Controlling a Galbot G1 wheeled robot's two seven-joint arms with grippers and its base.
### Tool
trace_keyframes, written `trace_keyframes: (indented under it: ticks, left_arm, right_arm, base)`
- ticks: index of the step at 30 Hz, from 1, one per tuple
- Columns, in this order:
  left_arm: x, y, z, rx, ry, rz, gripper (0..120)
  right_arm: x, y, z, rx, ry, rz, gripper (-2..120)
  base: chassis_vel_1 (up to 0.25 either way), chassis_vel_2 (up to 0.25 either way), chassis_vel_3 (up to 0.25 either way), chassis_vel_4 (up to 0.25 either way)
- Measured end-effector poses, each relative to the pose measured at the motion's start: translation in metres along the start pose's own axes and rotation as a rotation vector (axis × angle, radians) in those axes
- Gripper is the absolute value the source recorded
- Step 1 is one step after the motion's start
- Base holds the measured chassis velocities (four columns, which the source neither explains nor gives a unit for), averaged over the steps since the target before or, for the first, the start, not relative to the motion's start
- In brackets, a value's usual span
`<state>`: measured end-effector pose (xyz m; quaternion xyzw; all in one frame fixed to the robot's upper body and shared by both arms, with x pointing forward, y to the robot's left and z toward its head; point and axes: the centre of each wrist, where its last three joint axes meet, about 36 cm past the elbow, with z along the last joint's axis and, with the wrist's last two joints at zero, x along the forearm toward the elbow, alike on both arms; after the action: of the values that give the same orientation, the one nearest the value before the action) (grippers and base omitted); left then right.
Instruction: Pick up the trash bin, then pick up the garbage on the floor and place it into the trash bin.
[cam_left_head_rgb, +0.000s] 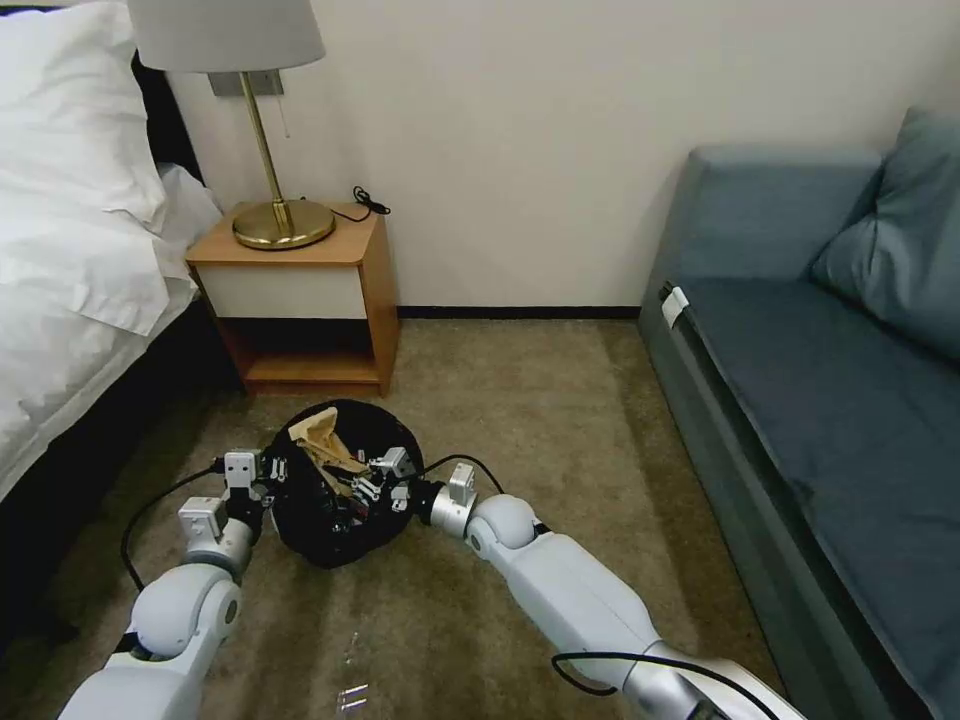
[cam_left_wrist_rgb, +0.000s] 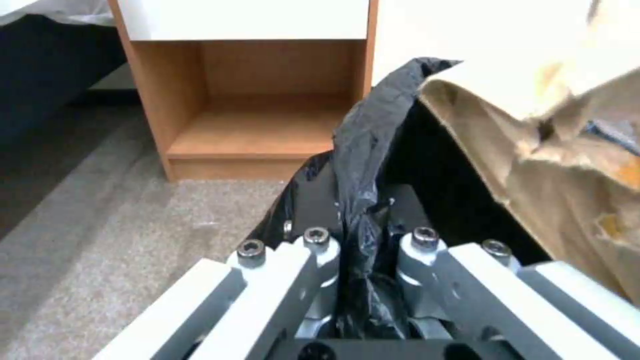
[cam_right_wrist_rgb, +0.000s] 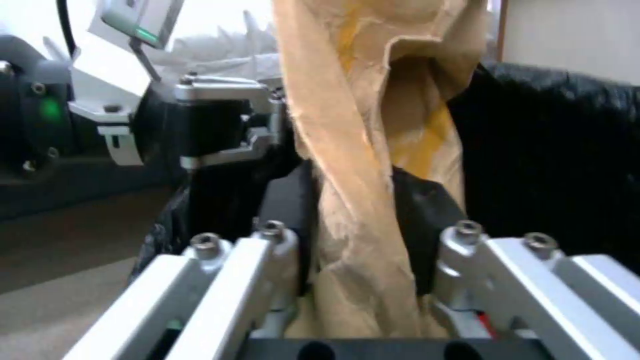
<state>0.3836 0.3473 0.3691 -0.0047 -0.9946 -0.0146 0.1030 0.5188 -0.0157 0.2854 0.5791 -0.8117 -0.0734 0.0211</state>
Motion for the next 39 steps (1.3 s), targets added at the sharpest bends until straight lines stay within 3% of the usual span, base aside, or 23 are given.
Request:
trace_keyframes:
  ticks: [4, 7, 8, 9, 11, 14, 16, 17, 19, 20, 25, 32, 39]
  left_arm:
    - [0.0, -0.001, 0.0, 0.002, -0.001, -0.001, 5]
    - [-0.003, -0.001, -0.001, 0.006, -0.006, -0.004, 5]
    - [-0.003, -0.001, -0.001, 0.006, -0.006, -0.004, 5]
    - [-0.005, -0.001, -0.003, 0.014, -0.012, -0.01, 5]
    - [-0.008, 0.003, -0.007, 0.06, -0.027, -0.036, 5]
    - [-0.009, 0.004, -0.008, 0.085, -0.031, -0.049, 5]
    - [-0.011, 0.008, -0.008, 0.142, -0.037, -0.077, 5]
    - [-0.011, 0.008, -0.008, 0.142, -0.037, -0.077, 5]
    - [-0.013, 0.007, 0.0, 0.23, -0.033, -0.109, 5]
    - [-0.013, 0.007, 0.0, 0.23, -0.033, -0.109, 5]
    - [-0.018, 0.002, 0.025, 0.349, -0.032, -0.158, 5]
    - [-0.029, 0.006, 0.046, 0.457, -0.063, -0.201, 5]
    - [-0.033, 0.013, 0.057, 0.536, -0.059, -0.23, 5]
  right_arm:
    - [0.002, -0.001, -0.003, 0.009, 0.004, -0.004, 42]
    - [0.01, -0.005, -0.009, 0.022, 0.014, -0.009, 64]
    - [0.01, -0.005, -0.009, 0.022, 0.014, -0.009, 64]
    - [0.012, -0.005, -0.014, 0.027, 0.005, -0.007, 74]
    - [0.014, -0.008, -0.026, 0.036, -0.03, 0.021, 84]
    - [0.015, -0.01, -0.034, 0.042, -0.049, 0.032, 89]
    - [0.022, -0.018, -0.056, 0.057, -0.099, 0.061, 98]
    - [0.022, -0.018, -0.056, 0.057, -0.099, 0.061, 98]
    - [0.037, -0.028, -0.085, 0.07, -0.16, 0.096, 100]
    - [0.037, -0.028, -0.085, 0.07, -0.16, 0.096, 100]
    - [0.068, -0.038, -0.103, 0.086, -0.188, 0.134, 100]
    - [0.098, -0.03, -0.084, 0.06, -0.167, 0.156, 100]
    - [0.105, -0.02, -0.069, 0.037, -0.15, 0.157, 100]
  base:
    - [0.0, 0.0, 0.0, 0.0]
    - [0.0, 0.0, 0.0, 0.0]
    - [0.0, 0.0, 0.0, 0.0]
    - [0.0, 0.0, 0.0, 0.0]
    - [0.0, 0.0, 0.0, 0.0]
    - [0.0, 0.0, 0.0, 0.0]
    - [0.0, 0.0, 0.0, 0.0]
    - [0.0, 0.0, 0.0, 0.0]
    - [0.0, 0.0, 0.0, 0.0]
    - [0.0, 0.0, 0.0, 0.0]
    - [0.0, 0.0, 0.0, 0.0]
    - [0.0, 0.0, 0.0, 0.0]
    - [0.0, 0.0, 0.0, 0.0]
